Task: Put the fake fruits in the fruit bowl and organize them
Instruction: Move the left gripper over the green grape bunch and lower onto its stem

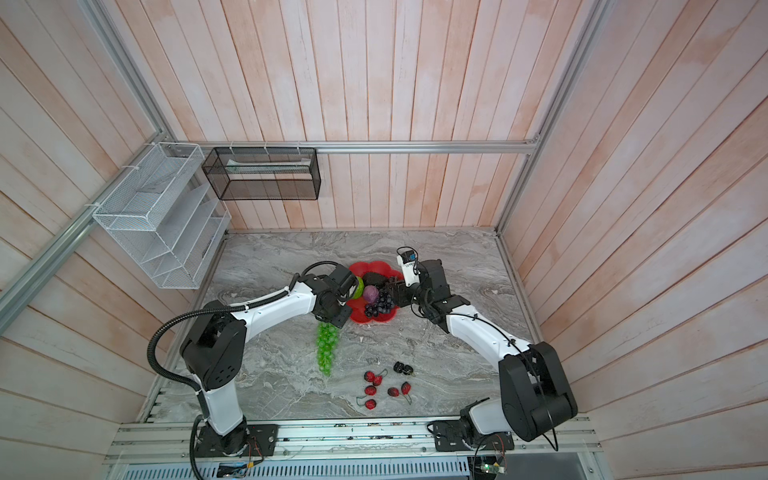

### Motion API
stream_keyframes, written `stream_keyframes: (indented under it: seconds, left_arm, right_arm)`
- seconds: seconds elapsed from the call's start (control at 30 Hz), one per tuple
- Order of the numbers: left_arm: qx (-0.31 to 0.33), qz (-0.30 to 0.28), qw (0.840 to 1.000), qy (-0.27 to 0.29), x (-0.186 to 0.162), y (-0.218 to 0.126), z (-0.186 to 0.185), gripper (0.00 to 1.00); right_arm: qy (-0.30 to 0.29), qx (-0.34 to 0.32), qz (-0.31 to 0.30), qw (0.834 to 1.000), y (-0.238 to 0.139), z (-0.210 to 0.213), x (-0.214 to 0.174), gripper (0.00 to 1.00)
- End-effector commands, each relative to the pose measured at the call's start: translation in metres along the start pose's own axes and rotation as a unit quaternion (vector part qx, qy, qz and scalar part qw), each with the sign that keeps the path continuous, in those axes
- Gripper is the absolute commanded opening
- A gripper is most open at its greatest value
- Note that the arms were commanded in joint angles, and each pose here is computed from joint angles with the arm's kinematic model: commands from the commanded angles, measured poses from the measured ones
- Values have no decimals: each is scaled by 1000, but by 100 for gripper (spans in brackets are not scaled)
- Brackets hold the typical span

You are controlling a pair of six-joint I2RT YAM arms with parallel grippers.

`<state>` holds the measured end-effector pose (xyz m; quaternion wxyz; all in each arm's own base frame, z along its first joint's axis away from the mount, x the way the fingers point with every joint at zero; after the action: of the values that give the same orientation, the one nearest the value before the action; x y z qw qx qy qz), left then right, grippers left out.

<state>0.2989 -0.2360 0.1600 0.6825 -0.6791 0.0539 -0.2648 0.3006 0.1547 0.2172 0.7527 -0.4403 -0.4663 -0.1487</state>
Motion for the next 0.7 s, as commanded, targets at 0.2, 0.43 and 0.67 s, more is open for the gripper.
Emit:
stream_keyframes:
  seconds: [0.2, 0.43, 0.67]
  left_arm:
    - [9, 0, 1000, 24, 5, 8, -5, 58]
    - [23, 10, 999, 34, 3, 15, -5, 47]
    - [22, -3, 999, 28, 3, 8, -4, 32]
  right_arm:
    - [2, 7, -10, 1000, -3, 0, 1, 54]
    - [2, 3, -11, 1000, -3, -1, 1, 54]
    - [3, 6, -13, 1000, -3, -1, 1, 54]
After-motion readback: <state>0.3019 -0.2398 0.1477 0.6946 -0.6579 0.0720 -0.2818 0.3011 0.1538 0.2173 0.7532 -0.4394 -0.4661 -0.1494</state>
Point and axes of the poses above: each gripper's point midway between its finger pads, its own y axis out along the fingers, its own z axis along the line the jaws close on, x = y × z, the point moved 10 cm from there along -y, back along the fingers, and after that the axes turned 7 degrees about -y, right-handed, at the moved point
